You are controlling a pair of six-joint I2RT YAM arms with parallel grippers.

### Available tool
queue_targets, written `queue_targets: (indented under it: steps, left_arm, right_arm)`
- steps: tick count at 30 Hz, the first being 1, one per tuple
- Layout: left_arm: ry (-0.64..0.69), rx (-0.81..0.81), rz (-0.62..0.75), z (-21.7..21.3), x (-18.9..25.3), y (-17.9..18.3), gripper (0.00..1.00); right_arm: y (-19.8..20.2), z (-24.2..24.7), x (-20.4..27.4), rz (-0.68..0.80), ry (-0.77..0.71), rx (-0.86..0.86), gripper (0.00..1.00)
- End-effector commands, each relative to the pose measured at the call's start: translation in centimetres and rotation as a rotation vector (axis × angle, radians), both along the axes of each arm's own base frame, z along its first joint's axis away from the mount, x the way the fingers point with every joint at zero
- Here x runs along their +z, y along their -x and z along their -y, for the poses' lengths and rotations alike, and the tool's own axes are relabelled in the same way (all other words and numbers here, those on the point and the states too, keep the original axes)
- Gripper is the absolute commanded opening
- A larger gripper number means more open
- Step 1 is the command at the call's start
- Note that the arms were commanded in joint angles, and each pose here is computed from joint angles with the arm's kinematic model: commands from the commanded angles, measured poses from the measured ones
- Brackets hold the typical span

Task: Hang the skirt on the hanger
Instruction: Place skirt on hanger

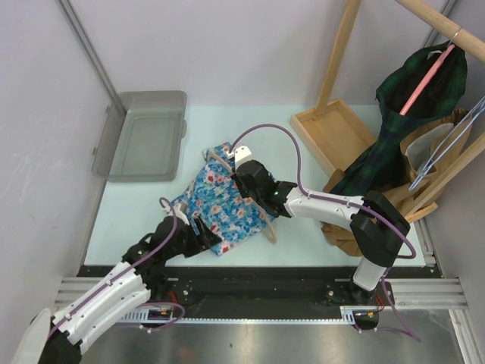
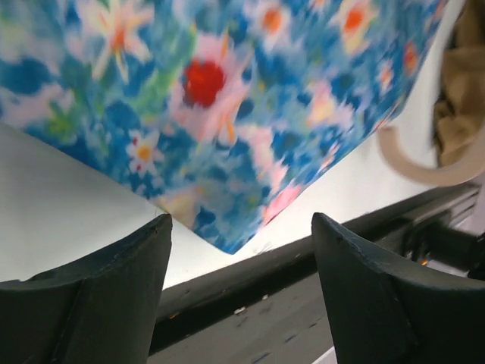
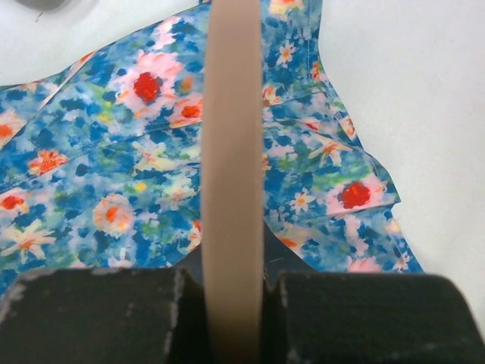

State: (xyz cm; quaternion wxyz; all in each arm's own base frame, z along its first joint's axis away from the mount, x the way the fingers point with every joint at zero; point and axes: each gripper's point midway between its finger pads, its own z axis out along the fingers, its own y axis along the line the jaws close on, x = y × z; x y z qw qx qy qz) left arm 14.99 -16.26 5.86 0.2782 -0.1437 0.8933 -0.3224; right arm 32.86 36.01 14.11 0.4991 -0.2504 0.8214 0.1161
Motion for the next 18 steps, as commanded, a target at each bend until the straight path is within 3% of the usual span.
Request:
queue_targets:
  steps: [1,4,10,13,14,18]
  left_arm:
    - [0.099,-0.123,0.095,3.3,2.2,0.2,0.79]
    - [0.067,-0.186,0.186,4.4,3.5,-0.2,0.80]
    - [-0.021,-0.210,0.187,5.2,2.4,-0.8,0.80]
    - [-0.100,-0.161,0.117,4.2,0.7,-0.5,0.70]
    - [-0.121,-0.161,0.097,3.9,0.1,-0.1,0.61]
    - [-0.138,-0.144,0.053,2.9,-1.5,0.8,0.40]
  right_arm:
    - [-1.1,0.7,0.4,-0.020,-0.001,-0.080,0.00]
    - [-0.8,0.3,-0.1,-0.050,-0.006,-0.063,0.00]
    - [-0.2,-0.4,-1.3,-0.095,-0.003,-0.044,0.00]
    - [-0.6,-0.2,-1.2,-0.083,-0.001,-0.055,0.00]
    - [-0.8,0.0,-1.3,-0.082,0.005,-0.058,0.00]
    - [-1.3,0.6,-1.1,-0.075,0.009,-0.069,0.00]
